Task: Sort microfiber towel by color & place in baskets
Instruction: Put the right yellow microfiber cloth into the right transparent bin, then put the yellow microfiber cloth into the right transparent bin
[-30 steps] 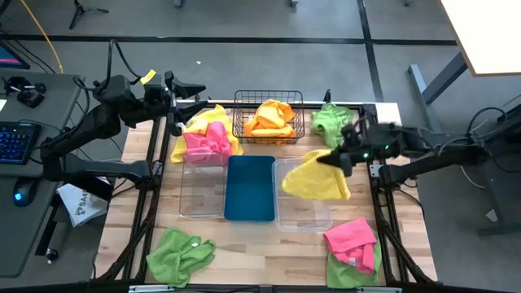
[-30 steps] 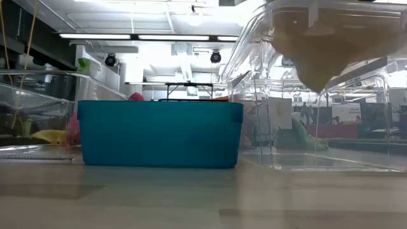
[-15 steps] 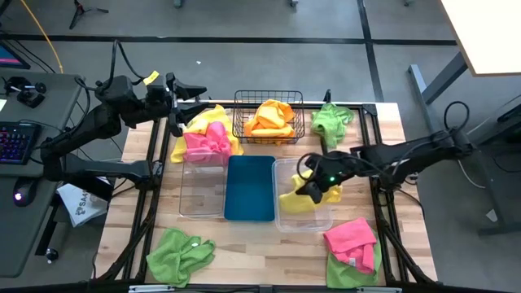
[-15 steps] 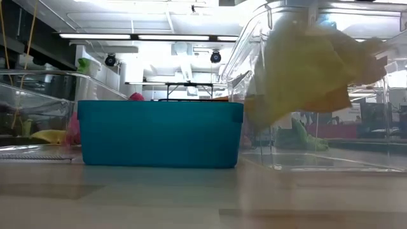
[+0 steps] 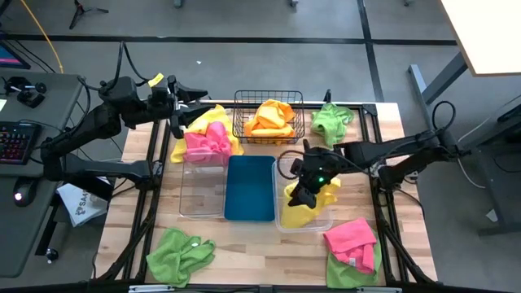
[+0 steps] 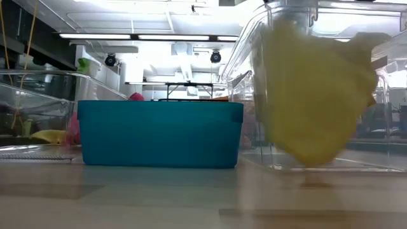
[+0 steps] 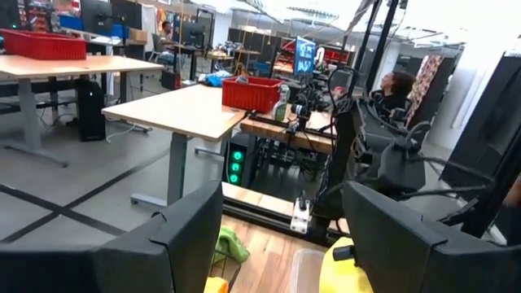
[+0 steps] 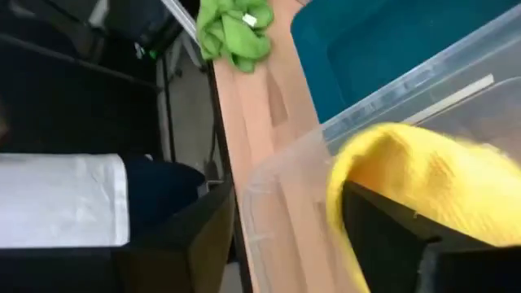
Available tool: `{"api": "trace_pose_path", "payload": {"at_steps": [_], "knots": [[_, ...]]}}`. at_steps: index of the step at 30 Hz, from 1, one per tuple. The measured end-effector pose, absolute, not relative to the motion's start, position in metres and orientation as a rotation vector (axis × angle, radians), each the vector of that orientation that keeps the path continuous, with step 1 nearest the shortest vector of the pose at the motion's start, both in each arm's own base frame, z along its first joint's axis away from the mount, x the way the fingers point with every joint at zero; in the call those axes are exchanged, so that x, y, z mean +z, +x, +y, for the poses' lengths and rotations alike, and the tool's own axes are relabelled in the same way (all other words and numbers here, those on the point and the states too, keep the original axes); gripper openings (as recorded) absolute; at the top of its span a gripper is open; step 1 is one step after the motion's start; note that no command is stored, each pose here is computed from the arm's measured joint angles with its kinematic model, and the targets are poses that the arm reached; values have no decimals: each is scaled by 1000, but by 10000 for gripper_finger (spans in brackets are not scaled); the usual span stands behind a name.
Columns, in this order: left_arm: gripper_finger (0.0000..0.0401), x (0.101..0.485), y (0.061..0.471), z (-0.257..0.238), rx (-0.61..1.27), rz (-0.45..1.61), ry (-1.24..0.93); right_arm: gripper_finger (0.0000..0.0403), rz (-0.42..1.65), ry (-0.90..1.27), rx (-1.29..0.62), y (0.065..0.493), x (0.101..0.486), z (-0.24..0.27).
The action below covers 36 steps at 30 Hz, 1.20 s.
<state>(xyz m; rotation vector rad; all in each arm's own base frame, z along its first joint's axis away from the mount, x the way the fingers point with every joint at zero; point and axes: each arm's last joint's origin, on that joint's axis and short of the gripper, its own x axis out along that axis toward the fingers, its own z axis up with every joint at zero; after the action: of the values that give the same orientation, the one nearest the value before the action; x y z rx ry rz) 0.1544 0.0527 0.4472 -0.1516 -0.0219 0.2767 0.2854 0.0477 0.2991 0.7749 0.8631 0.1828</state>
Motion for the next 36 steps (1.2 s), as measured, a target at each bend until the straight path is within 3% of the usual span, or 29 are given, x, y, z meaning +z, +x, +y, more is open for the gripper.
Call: {"api": "trace_pose_path", "payload": {"at_steps": [10, 16, 27, 30, 36], "knots": [[240, 446, 154, 54, 335, -2, -111, 236, 895, 520, 166, 289, 342, 43], [240, 436, 155, 57, 414, 84, -133, 221, 968, 396, 79, 289, 332, 40], [240, 348, 203, 110, 692, 790, -517, 211, 924, 355, -52, 294, 329, 4], [240, 321, 216, 137, 747, 1068, -528, 211, 893, 377, -76, 296, 330, -7], [240, 279, 238, 189, 755, 1407, -386, 211, 855, 392, -102, 297, 332, -19]]}}
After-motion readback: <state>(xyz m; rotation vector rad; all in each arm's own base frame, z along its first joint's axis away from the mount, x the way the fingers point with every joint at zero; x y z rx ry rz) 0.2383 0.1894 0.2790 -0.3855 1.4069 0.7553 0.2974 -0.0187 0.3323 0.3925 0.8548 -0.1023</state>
